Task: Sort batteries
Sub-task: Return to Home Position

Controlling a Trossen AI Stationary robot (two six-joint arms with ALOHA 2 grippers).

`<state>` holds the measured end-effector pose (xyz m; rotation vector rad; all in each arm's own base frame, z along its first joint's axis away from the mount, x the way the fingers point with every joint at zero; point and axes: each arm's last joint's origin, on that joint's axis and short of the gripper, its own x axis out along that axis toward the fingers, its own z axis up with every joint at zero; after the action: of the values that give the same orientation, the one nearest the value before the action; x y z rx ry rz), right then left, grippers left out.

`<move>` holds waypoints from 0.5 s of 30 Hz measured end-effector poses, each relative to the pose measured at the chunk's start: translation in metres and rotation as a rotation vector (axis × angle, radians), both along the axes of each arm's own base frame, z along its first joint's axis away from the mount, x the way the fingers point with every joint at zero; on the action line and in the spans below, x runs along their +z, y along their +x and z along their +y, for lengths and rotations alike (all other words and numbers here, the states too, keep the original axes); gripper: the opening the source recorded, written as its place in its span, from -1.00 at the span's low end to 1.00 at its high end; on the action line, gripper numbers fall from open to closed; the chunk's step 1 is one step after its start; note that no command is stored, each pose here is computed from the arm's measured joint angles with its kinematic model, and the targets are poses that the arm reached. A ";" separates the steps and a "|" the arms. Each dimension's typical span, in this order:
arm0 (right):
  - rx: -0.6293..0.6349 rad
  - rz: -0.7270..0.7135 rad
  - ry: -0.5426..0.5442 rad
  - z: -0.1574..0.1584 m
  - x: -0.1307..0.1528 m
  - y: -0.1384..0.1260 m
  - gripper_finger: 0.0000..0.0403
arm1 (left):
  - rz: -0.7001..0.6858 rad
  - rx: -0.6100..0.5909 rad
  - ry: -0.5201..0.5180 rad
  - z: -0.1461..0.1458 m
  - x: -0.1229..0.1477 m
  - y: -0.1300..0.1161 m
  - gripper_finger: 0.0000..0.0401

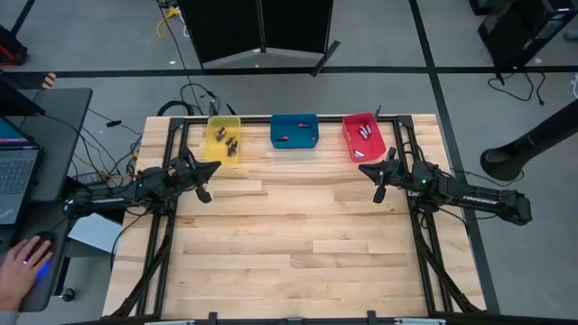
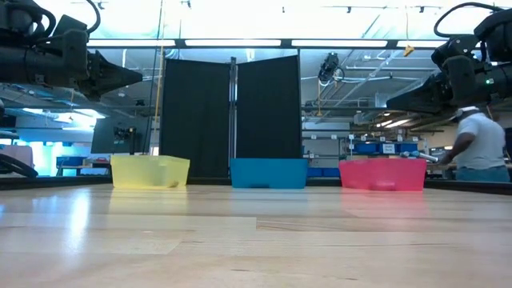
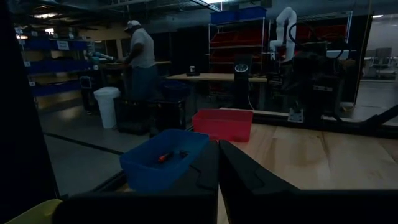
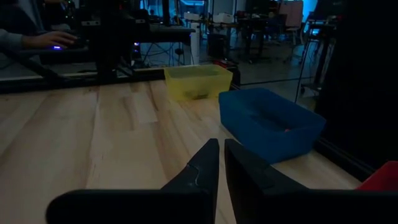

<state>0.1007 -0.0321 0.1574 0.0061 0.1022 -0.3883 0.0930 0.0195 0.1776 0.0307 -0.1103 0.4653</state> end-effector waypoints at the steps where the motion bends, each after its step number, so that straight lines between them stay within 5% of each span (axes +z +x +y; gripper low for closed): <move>1: 0.000 0.000 0.000 0.000 0.000 0.000 -0.81 | 0.000 0.000 0.000 0.000 0.000 0.000 -0.93; 15: 0.000 0.000 0.000 0.000 0.000 0.000 -0.82 | 0.000 0.000 0.000 0.000 0.000 0.000 -0.93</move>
<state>0.1007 -0.0321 0.1574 0.0061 0.1022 -0.3879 0.0930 0.0195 0.1776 0.0307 -0.1102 0.4653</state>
